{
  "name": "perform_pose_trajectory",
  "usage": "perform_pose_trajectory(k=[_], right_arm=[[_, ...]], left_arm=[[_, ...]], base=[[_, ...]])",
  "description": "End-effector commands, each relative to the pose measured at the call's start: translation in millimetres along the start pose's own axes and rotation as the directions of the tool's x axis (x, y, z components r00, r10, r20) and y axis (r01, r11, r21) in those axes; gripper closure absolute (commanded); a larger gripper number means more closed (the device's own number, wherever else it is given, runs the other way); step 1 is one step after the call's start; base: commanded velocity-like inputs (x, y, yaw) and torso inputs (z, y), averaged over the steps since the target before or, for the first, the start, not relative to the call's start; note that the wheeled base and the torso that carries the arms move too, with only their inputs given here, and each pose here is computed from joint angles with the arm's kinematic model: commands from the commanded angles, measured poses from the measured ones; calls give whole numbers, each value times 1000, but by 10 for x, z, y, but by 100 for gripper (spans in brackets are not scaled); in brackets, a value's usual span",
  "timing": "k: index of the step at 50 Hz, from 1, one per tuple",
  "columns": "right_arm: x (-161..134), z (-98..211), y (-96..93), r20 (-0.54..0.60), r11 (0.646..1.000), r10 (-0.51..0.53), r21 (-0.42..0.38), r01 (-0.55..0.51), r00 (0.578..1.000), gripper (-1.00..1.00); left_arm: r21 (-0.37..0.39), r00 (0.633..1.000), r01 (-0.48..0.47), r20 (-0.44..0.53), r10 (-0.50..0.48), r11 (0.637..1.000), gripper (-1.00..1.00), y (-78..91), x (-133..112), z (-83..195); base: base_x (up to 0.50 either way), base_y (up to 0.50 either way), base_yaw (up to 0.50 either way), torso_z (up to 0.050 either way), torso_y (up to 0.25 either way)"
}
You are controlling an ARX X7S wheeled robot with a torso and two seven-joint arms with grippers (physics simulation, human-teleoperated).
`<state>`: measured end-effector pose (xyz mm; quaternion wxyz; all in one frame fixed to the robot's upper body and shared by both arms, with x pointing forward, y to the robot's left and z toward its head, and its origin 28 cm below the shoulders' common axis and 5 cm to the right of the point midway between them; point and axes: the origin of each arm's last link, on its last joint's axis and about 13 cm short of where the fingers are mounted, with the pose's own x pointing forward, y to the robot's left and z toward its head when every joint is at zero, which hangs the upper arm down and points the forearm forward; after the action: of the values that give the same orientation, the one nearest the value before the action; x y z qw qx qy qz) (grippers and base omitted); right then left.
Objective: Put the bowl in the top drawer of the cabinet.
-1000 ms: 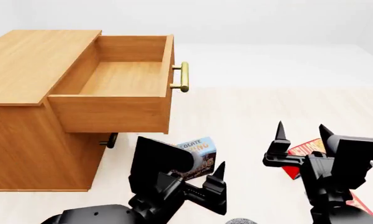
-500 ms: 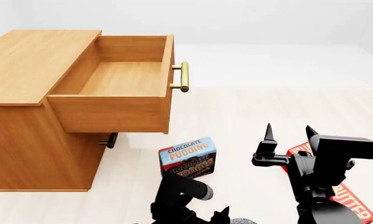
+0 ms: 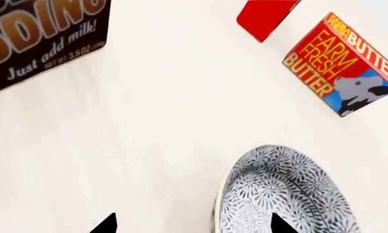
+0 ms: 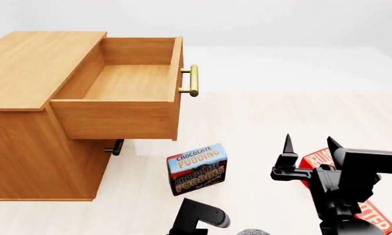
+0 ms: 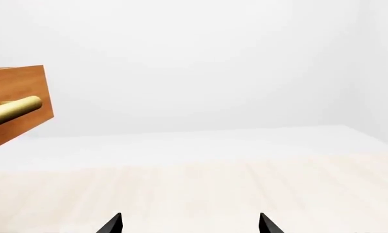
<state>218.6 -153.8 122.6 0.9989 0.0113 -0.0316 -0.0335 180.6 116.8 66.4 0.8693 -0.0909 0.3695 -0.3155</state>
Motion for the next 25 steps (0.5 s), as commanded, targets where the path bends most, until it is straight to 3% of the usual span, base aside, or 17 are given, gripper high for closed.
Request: perform_pose_trajectory(k=[1, 25], right_arm=[[-38, -8, -31, -1, 1000, 3, 5, -3, 1000, -100], [-33, -58, -20, -3, 1000, 8, 19, -8, 1000, -100]], left_arm=[[-10, 998, 1, -60, -2, 1000, -100, 16, 104, -81], [53, 989, -50, -135, 57, 997, -100, 17, 321, -326]], base=[[0, 0, 0, 0, 0], [0, 0, 0, 0, 0]])
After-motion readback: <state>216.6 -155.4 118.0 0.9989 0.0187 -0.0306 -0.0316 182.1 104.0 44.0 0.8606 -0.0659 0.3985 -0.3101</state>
